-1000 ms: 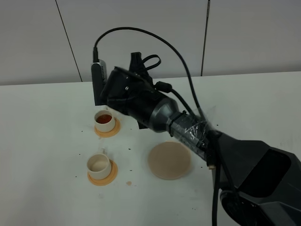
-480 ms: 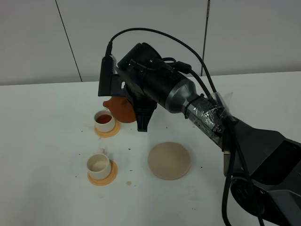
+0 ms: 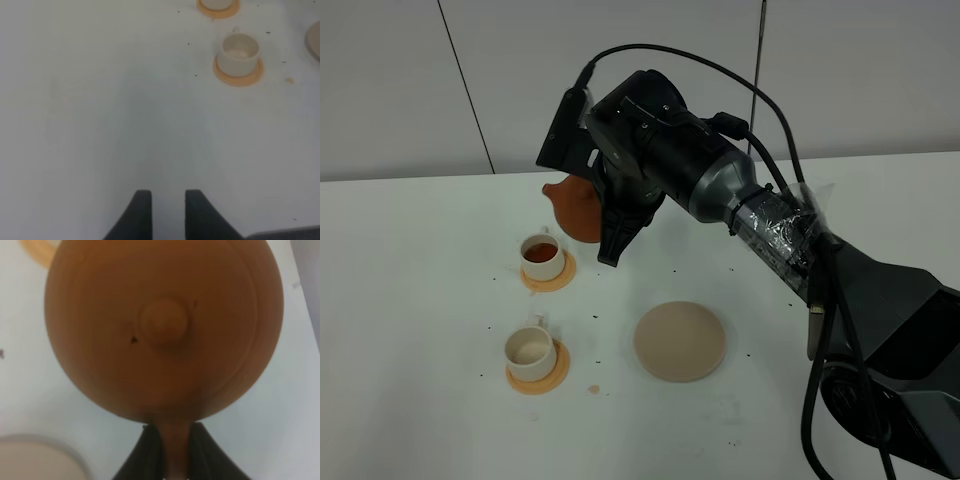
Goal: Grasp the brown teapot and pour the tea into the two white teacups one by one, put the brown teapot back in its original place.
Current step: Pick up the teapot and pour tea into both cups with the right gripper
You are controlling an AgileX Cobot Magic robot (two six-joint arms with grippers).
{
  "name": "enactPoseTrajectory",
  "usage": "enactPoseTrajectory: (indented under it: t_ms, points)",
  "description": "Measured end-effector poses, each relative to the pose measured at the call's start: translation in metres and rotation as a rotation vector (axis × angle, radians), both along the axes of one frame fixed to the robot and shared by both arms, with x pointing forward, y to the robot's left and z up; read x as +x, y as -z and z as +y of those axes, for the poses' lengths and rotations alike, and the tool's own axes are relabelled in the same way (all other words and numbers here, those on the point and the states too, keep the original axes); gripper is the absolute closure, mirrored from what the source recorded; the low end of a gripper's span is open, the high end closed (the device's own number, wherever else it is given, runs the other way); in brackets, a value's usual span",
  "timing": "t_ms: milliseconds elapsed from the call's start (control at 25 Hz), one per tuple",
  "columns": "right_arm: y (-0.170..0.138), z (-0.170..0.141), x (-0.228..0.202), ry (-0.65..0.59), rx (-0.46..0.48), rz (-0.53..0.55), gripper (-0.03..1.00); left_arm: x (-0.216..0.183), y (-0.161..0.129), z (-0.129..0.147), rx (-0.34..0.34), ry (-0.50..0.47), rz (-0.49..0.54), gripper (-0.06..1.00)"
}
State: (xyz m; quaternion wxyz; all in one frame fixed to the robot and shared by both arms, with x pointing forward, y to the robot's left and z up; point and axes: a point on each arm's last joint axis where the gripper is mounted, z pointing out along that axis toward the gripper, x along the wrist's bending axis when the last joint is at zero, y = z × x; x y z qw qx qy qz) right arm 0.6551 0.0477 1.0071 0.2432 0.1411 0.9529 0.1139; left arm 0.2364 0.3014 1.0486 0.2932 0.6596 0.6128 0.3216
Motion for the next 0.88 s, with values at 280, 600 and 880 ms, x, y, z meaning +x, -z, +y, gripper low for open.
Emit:
enactPoseTrajectory:
  t_ms: [280,600,880]
  points:
    - [-0.034,-0.008,-0.005,0.042,0.064,-0.035,0.87,0.0,0.0,0.0,0.0,0.0,0.0,0.71]
    - [-0.044,-0.023,-0.02,0.026,0.039,0.042,0.87,0.0,0.0,0.0,0.0,0.0,0.0,0.71]
    - [-0.039,-0.032,-0.036,-0.076,0.012,0.143,0.87,0.0,0.0,0.0,0.0,0.0,0.0,0.71]
